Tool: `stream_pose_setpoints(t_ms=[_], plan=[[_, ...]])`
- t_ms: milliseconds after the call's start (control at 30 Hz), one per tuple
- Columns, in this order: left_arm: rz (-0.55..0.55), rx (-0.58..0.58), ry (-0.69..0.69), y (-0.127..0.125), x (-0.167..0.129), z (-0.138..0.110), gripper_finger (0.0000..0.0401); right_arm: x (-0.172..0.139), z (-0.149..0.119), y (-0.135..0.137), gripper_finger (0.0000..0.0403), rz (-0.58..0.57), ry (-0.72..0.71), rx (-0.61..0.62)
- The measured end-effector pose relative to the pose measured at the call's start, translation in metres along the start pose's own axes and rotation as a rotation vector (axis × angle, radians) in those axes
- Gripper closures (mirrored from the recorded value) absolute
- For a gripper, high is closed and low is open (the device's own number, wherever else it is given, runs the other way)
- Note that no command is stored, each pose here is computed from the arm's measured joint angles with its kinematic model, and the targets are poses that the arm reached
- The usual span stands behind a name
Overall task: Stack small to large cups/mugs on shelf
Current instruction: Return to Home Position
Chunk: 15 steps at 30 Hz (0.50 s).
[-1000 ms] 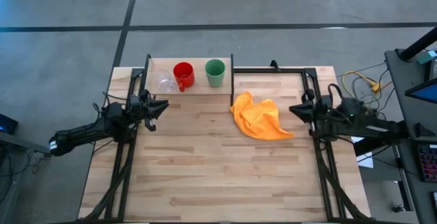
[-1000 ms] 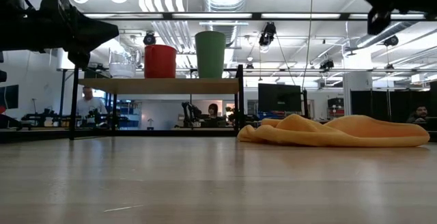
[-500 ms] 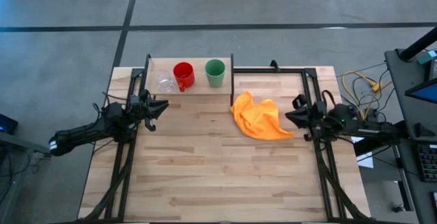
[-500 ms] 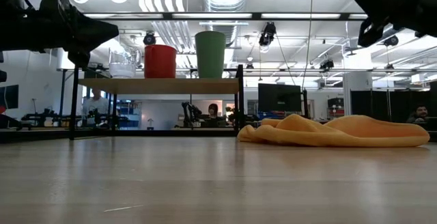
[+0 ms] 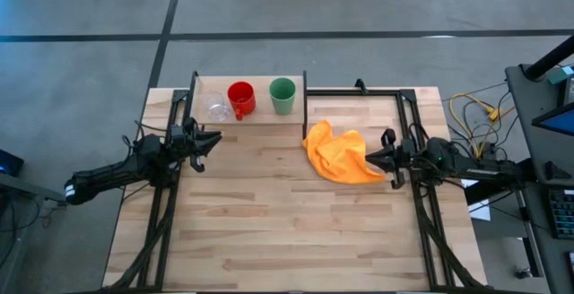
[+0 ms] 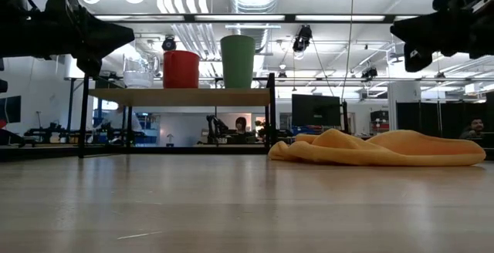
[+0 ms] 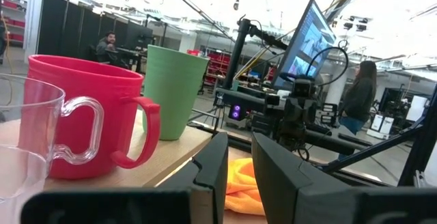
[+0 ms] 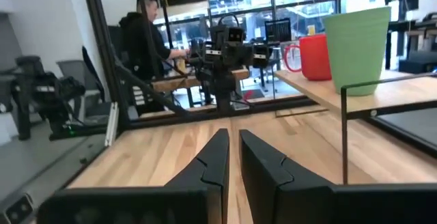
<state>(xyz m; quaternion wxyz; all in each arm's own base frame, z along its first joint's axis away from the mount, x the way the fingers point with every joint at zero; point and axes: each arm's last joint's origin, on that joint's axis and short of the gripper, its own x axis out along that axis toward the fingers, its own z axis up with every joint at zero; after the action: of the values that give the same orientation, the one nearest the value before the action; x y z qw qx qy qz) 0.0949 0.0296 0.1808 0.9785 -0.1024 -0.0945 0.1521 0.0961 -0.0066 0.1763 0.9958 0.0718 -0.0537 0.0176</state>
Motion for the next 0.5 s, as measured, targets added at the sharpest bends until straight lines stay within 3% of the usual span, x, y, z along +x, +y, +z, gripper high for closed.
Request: stream_pose_setpoints(t_ms=[500], plan=[[0.000,0.000,0.000,-0.0001,0.0000,0.0001,0.0347,-0.0003,-0.0074,-0.0013,0.0374,-0.016,0.076,-0.071]])
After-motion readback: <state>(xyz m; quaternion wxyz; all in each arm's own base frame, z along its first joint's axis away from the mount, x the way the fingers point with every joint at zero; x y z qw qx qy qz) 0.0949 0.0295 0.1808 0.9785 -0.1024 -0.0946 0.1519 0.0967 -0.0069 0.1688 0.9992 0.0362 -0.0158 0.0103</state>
